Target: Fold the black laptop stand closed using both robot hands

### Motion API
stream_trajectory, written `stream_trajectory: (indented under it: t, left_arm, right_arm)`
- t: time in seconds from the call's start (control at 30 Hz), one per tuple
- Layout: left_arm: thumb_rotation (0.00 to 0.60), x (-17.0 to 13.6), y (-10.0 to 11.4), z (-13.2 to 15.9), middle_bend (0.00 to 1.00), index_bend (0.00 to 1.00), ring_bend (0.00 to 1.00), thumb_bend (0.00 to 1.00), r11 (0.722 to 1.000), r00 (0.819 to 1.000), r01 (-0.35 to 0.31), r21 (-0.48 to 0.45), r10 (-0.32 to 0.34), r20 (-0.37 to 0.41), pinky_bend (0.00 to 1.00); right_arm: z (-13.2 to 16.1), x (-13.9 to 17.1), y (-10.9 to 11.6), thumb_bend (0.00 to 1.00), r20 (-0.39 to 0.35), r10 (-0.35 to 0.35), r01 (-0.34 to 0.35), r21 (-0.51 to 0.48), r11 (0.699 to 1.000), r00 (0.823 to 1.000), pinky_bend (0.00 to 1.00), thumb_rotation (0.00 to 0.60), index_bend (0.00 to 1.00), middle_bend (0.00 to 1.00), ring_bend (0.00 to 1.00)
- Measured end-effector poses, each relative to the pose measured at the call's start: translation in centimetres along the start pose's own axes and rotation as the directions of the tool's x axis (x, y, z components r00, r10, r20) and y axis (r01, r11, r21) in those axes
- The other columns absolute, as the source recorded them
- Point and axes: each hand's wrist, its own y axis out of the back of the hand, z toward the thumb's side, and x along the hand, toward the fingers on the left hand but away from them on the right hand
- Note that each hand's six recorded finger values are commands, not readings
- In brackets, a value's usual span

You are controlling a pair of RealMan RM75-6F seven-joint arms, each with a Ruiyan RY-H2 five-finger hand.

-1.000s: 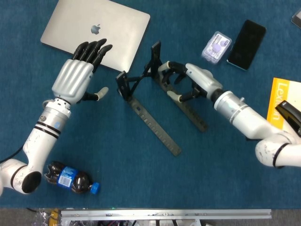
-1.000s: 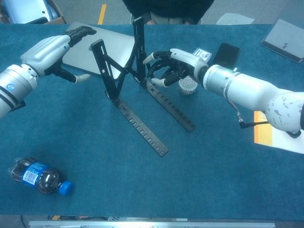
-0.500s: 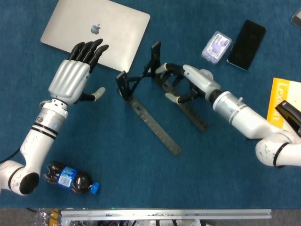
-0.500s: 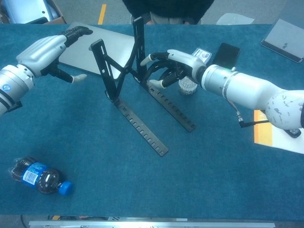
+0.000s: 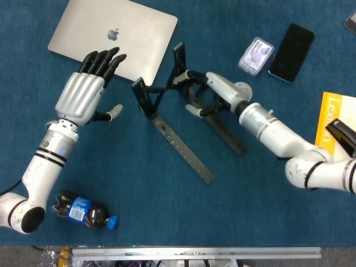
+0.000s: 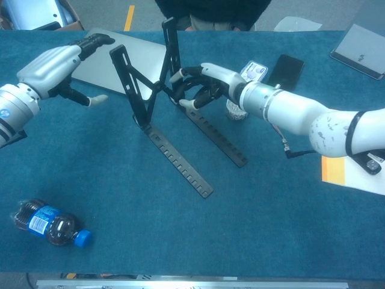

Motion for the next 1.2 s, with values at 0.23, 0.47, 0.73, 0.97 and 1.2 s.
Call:
stream_trajectory:
  t: [0.23, 0.47, 0.73, 0.97, 1.2]
  left_arm:
    - [0.600, -0.2, 0.2, -0.2, 0.00, 0.00, 0.00, 0.26, 1.000, 1.000, -0.002, 0.000, 0.002, -0.001, 0.00]
    - [0.600, -0.6, 0.2, 0.3, 0.00, 0.00, 0.00, 0.26, 1.000, 1.000, 0.005, 0.001, -0.005, 0.019, 0.00]
    - [0.600, -1.8, 0.3, 1.2, 0.00, 0.00, 0.00, 0.26, 0.999, 0.998, 0.033, 0.020, -0.034, 0.058, 0.00]
    - [0.600, -2.7, -0.1, 2.4, 0.00, 0.00, 0.00, 0.26, 0.997, 0.993, 0.068, 0.034, -0.071, 0.097, 0.01]
    - [0.600, -3.3, -0.7, 3.4, 0.00, 0.00, 0.00, 0.26, 0.995, 0.986, 0.092, 0.047, -0.097, 0.133, 0.00]
  right_arm:
    - [0.2, 1.3, 0.5, 0.32, -0.012, 0.000, 0.000, 0.006, 1.000, 1.000, 0.33, 0.600, 0.24, 0.40, 0.19]
    - [1.1, 4.5, 2.7, 0.32, -0.045, -0.029, 0.029, 0.015, 0.999, 0.999, 0.33, 0.600, 0.24, 0.39, 0.19]
    - [3.9, 9.8, 6.8, 0.32, -0.128, -0.097, 0.103, 0.045, 0.994, 0.987, 0.33, 0.600, 0.24, 0.38, 0.19]
    - [6.8, 13.2, 10.7, 0.32, -0.215, -0.205, 0.220, 0.049, 0.974, 0.955, 0.33, 0.600, 0.24, 0.38, 0.19]
    - [7.4, 14.4, 12.6, 0.32, -0.241, -0.285, 0.300, 0.029, 0.953, 0.928, 0.33, 0.600, 0.24, 0.38, 0.19]
